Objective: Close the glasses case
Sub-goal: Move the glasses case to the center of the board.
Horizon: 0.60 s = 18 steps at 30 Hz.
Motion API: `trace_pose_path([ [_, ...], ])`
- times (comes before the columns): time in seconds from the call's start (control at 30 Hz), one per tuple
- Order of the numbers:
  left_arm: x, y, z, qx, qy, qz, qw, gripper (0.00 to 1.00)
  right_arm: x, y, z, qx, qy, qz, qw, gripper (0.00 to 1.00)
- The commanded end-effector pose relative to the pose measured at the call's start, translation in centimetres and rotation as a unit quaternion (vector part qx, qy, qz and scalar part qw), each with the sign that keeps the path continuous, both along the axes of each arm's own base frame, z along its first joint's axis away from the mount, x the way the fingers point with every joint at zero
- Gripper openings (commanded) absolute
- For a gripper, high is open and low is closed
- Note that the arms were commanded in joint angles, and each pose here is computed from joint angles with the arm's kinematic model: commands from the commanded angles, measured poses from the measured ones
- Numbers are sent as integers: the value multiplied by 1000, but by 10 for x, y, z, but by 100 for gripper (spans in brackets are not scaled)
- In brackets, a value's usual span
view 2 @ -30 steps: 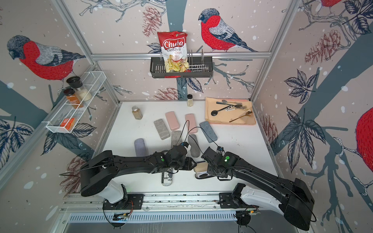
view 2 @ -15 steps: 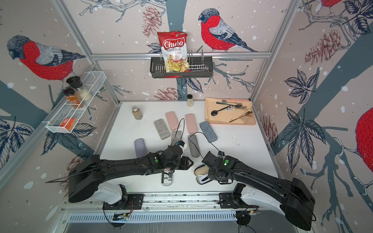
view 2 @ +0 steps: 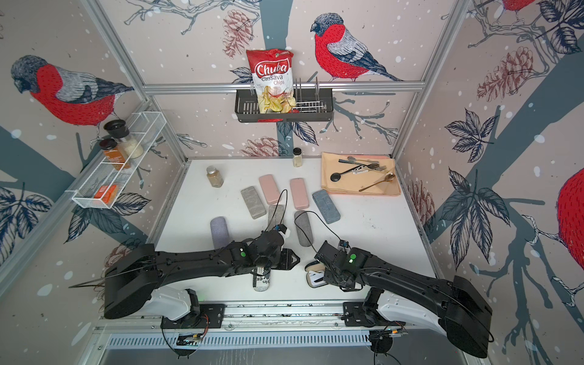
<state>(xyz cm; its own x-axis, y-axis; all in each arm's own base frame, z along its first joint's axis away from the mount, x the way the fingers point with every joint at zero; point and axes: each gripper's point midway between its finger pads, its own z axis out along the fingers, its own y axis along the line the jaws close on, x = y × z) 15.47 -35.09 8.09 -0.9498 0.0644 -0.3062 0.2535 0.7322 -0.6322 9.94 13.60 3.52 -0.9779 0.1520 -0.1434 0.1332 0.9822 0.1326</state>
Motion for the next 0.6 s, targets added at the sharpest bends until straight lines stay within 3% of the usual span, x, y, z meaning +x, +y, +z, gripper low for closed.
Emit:
trace_pose_path([
  [0.0,4,-8,7,-15,-11,-4,1000,37,0,6,-4,15,0,-10,1000,38],
  [0.57,8,-5,6,-4,-14,9,1000,37,21,28,-7,19,-24,-5,1000,44],
])
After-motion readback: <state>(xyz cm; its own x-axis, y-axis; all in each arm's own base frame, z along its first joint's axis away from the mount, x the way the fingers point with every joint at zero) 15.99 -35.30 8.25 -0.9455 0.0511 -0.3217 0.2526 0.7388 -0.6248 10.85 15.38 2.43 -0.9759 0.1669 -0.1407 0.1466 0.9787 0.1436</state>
